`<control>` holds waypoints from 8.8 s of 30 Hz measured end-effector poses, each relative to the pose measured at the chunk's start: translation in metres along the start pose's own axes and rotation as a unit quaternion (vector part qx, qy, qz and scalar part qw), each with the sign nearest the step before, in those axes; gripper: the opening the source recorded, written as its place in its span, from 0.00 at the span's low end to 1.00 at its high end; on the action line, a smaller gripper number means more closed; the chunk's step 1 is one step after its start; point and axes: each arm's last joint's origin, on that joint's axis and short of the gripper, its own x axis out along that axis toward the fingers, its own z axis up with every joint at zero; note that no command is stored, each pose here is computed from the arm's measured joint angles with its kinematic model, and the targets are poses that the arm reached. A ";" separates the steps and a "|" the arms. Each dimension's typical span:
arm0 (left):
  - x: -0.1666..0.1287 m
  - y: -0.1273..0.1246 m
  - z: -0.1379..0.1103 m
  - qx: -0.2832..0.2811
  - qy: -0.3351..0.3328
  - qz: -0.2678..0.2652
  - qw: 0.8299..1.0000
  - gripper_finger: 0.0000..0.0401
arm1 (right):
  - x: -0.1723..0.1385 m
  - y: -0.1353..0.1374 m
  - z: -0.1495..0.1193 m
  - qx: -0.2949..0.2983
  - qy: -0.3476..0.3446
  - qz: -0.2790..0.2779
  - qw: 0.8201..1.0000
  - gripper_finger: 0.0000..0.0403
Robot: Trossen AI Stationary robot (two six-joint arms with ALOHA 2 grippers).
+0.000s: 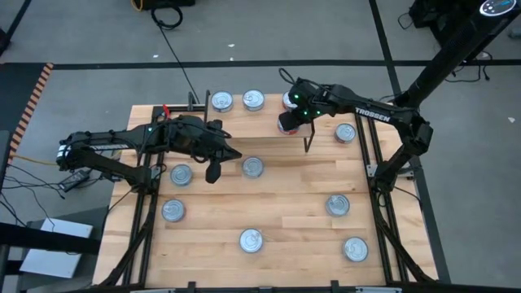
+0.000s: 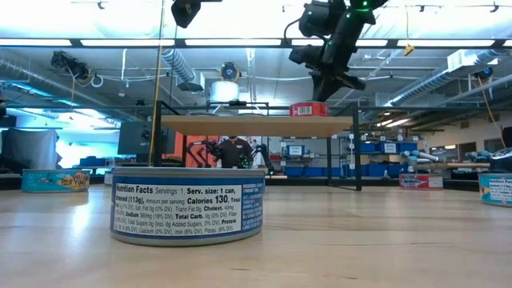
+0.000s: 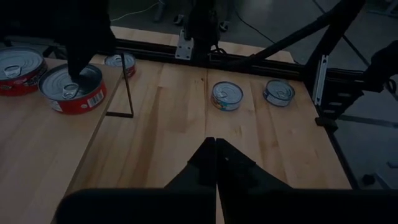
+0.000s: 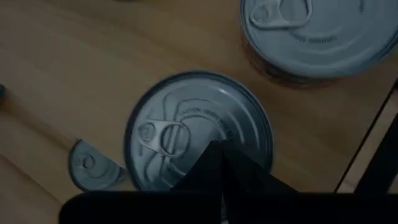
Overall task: Stack canned seafood by type on shelf
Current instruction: Put the red tuna can on the shelf, then put the yellow-blue tuna can on the shelf
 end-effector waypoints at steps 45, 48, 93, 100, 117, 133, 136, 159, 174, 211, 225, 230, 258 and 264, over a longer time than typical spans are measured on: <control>0.038 0.063 0.001 -0.074 -0.009 0.061 0.995 0.00 | -0.154 -0.003 -0.033 -0.306 -0.036 0.199 0.930 0.01; 0.041 0.052 0.000 -0.065 -0.006 0.059 0.996 0.00 | -0.166 -0.010 -0.045 -0.336 -0.030 0.242 0.910 0.01; 0.045 0.032 -0.016 -0.051 0.081 -0.014 0.995 0.01 | -0.065 -0.023 -0.261 -0.255 0.238 0.033 0.937 0.02; 0.045 0.033 -0.016 -0.064 0.079 0.002 0.995 0.01 | -0.028 -0.039 -0.279 -0.241 0.237 0.009 0.941 0.02; 0.045 0.031 -0.018 -0.062 0.089 -0.001 0.994 0.01 | -0.012 -0.031 -0.283 -0.190 0.178 0.063 0.963 0.04; 0.112 0.020 -0.068 0.050 0.245 -0.044 0.967 0.00 | -0.014 -0.030 -0.288 -0.184 0.213 0.074 0.957 0.19; 0.118 0.016 -0.071 0.055 0.250 -0.039 0.966 0.00 | -0.015 -0.030 -0.290 -0.215 0.213 0.079 0.950 0.21; 0.107 0.009 -0.059 0.043 0.233 -0.028 0.971 0.00 | 0.015 0.019 -0.270 -0.228 0.129 0.189 0.946 0.03; 0.106 0.012 -0.036 0.065 0.183 -0.029 0.981 0.00 | -0.026 0.039 -0.291 -0.338 0.121 0.254 0.898 0.31; 0.102 0.013 -0.045 0.071 0.230 -0.026 0.970 0.01 | 0.017 0.061 -0.315 -0.473 0.104 0.171 0.858 0.01; 0.103 0.013 -0.043 0.074 0.218 -0.025 0.973 0.01 | -0.001 0.076 -0.267 -0.279 0.177 0.353 0.875 0.01; 0.103 0.013 -0.043 0.073 0.219 -0.025 0.973 0.01 | 0.018 0.073 -0.267 -0.245 0.231 0.342 0.877 0.01; 0.104 0.013 -0.044 0.032 0.219 -0.023 0.975 0.01 | 0.010 0.042 -0.268 -0.227 0.233 0.261 0.909 0.18; 0.111 0.020 -0.055 0.021 0.193 -0.042 0.980 0.00 | 0.003 0.041 -0.296 -0.318 0.170 0.214 0.908 0.33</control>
